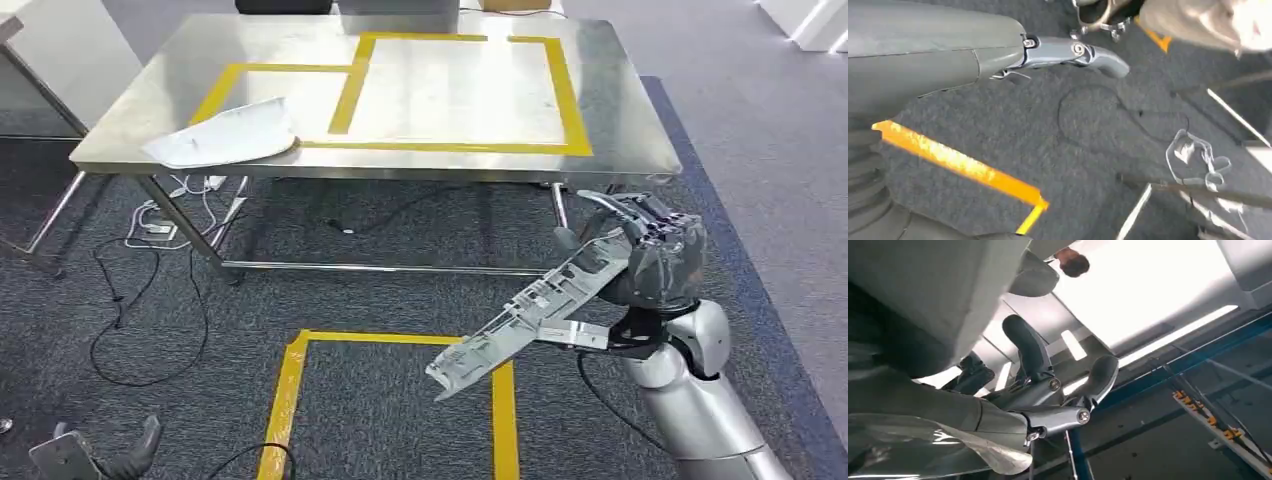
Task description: Take the parts from the cabinet and place them on the table.
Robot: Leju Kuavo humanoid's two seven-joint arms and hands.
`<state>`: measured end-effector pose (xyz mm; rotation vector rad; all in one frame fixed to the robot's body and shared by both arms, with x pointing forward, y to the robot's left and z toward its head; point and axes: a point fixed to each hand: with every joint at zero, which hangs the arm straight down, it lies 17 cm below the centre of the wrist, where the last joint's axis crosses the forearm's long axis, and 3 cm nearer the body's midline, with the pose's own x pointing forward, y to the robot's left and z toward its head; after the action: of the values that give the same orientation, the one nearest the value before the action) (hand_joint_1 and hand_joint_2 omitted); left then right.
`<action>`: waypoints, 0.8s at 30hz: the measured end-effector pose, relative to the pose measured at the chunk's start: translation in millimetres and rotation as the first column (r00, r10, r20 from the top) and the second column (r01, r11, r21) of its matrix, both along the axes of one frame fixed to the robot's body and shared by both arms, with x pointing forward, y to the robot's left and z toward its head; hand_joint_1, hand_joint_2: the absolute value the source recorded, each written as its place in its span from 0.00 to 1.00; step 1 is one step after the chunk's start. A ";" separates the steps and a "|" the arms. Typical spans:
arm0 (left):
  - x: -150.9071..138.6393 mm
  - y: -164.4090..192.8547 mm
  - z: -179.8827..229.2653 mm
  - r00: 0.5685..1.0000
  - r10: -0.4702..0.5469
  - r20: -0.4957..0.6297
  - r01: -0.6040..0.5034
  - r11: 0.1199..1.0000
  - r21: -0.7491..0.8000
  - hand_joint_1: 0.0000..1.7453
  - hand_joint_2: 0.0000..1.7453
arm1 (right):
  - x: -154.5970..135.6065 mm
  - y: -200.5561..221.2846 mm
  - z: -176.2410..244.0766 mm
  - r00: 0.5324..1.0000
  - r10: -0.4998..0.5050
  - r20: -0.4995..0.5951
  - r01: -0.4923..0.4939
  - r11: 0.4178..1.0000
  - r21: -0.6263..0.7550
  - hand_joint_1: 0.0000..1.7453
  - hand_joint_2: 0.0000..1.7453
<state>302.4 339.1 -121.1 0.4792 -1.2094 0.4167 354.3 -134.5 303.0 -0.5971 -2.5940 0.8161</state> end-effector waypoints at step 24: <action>0.9 -8.7 -0.5 1.000 -0.029 0.000 0.029 1.000 -0.003 0.00 1.00 | 56.1 -67.9 63.7 0.991 -0.124 0.045 0.121 0.990 0.070 1.00 1.00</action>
<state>303.3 330.4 -121.6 0.4587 -1.2141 0.3935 410.4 -202.4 366.7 -0.7569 -2.5875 0.6808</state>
